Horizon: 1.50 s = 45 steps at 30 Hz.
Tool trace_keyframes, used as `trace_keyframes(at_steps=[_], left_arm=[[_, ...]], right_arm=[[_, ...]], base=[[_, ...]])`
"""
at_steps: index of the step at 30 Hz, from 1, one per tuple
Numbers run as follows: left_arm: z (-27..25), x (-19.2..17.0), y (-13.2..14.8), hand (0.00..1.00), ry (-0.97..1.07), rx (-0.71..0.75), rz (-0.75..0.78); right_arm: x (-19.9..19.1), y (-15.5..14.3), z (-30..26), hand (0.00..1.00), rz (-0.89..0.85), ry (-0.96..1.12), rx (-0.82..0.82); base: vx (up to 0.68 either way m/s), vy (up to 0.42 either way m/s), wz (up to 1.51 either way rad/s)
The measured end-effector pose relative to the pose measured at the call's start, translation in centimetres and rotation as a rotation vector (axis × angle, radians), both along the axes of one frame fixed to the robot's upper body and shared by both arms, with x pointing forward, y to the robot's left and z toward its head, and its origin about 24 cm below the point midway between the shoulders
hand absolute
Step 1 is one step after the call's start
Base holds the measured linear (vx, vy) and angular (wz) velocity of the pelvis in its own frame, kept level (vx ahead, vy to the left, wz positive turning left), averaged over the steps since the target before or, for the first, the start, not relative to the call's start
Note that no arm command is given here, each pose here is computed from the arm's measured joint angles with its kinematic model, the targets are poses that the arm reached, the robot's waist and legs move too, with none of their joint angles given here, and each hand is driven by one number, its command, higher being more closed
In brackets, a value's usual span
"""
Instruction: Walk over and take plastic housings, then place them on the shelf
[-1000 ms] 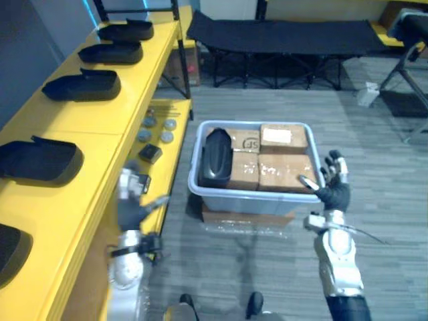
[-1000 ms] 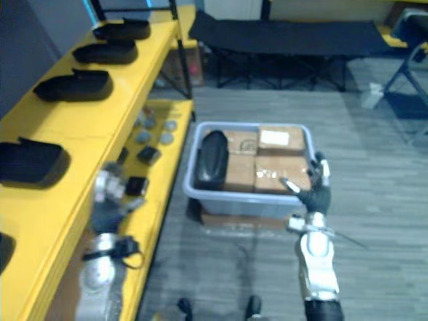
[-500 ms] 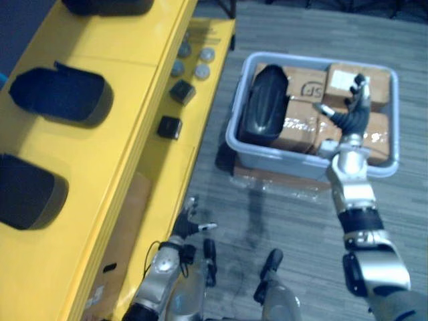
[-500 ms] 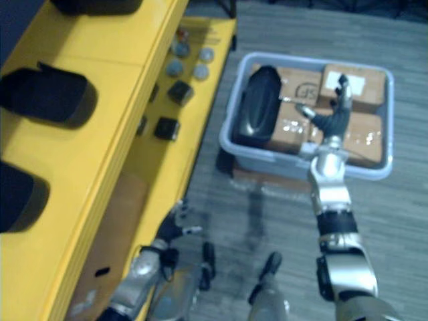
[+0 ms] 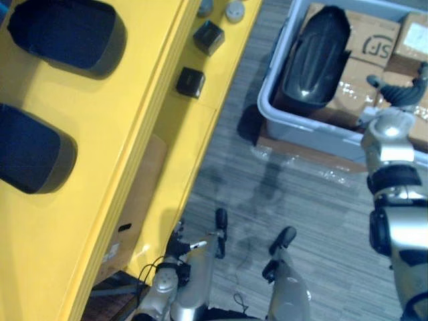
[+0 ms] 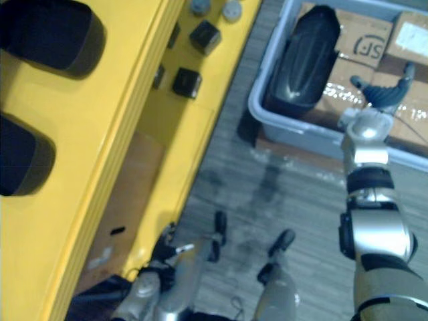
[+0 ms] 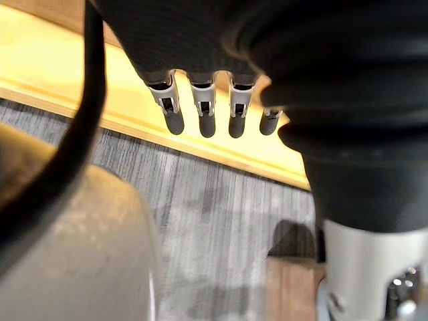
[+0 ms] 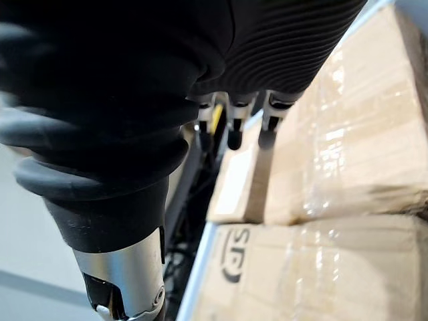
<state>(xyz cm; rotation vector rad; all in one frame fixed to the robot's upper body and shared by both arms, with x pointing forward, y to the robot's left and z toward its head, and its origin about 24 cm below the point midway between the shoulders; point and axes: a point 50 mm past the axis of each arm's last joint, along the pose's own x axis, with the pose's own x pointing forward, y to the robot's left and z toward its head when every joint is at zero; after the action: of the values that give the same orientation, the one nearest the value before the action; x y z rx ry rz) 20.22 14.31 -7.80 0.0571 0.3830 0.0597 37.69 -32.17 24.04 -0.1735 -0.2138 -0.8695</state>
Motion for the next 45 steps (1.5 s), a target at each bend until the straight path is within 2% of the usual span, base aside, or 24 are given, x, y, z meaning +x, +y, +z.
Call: trace_keyframes(at_steps=[6,9,14,20,29,45], left_arm=[[-0.5,-0.2,1.0,0.0,-0.004,-0.064,0.066],[-0.9,-0.4,1.7,0.0,0.008,-0.094,0.097],[-2.8,-2.1,2.8,0.0,0.114,-0.085,0.102],[-3.3,-2.7,2.6,0.0,0.138,-0.109,0.069],[-2.9,-2.5,2.3,0.0,0.099,-0.107,0.038],[-3.2,-2.8,1.9,0.0,0.111,-0.148,0.067]], right_arm=[[-0.9,-2.0,1.5,0.0,-0.057,0.007,-0.033],[-0.7,-2.0,1.8,0.0,-0.051,0.019,-0.035],[-1.0,-2.5,3.3,0.0,-0.041,0.028,-0.098],[-1.5,-3.7,3.9,0.0,-0.07,0.039,-0.091],[-1.3,-3.1,5.3,0.0,-0.06,0.015,-0.124],[-2.2,-4.7,4.5,0.0,-0.242,0.21,-0.102]], base=[[-0.04,0.014,0.06],[-0.04,0.003,0.03],[0.01,-0.006,0.06],[0.0,-0.018,0.14],[-0.01,0.002,0.06],[0.0,-0.001,0.01]])
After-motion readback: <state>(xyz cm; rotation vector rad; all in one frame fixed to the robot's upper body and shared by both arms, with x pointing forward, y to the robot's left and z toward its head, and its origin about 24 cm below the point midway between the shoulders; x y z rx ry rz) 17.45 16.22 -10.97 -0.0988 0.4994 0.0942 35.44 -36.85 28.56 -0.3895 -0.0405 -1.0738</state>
